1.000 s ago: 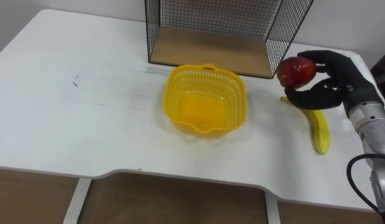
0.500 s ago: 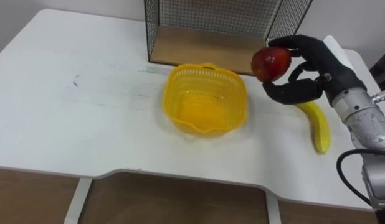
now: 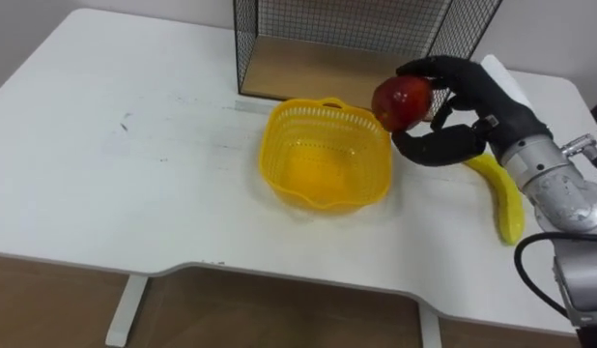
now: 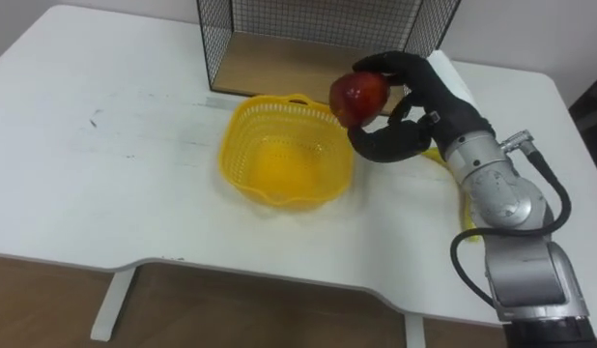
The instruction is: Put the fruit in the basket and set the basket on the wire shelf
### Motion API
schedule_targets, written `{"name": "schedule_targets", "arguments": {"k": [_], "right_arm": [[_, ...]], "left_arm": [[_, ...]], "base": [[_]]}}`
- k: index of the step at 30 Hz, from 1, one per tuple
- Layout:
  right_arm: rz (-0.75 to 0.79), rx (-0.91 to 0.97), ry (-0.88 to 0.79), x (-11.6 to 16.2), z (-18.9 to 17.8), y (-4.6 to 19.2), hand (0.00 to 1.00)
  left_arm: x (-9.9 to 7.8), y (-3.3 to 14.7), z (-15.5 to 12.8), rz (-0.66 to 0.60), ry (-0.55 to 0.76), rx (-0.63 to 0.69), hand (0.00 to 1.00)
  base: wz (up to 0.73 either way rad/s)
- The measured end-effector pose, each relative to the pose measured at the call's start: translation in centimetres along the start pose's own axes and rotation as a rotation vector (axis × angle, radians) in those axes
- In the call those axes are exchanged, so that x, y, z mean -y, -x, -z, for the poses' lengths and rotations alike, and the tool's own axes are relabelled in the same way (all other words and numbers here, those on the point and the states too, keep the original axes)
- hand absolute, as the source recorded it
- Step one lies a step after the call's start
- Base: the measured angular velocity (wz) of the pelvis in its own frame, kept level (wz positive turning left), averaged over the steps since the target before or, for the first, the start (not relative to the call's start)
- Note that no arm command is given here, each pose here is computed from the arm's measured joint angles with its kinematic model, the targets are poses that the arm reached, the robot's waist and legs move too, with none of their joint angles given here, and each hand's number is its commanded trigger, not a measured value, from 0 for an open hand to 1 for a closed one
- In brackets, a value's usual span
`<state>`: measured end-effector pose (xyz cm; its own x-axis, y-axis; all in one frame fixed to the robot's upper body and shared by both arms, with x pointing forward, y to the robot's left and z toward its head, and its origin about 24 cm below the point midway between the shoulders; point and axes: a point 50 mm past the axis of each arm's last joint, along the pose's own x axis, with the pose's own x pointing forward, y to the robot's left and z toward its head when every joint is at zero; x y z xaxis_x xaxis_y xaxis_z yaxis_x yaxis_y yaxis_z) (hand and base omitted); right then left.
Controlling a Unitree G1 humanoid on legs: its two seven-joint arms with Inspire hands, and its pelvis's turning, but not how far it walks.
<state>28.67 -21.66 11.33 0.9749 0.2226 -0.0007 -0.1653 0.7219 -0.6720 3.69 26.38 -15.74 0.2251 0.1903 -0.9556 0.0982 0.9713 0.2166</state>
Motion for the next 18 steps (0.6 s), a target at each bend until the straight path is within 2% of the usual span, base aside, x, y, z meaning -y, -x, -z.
{"name": "schedule_targets", "arguments": {"k": [7,18], "right_arm": [[-0.020,0.020,0.006,-0.2,-0.5,0.0,1.00],[-0.164,0.034,0.012,-2.2,-0.9,-0.3,1.00]], "left_arm": [[0.0,-0.1,-0.5,0.002,-0.017,0.010,0.00],[0.0,-0.1,-0.9,0.007,-0.041,0.016,0.00]], "base": [[0.00],[0.01]]}}
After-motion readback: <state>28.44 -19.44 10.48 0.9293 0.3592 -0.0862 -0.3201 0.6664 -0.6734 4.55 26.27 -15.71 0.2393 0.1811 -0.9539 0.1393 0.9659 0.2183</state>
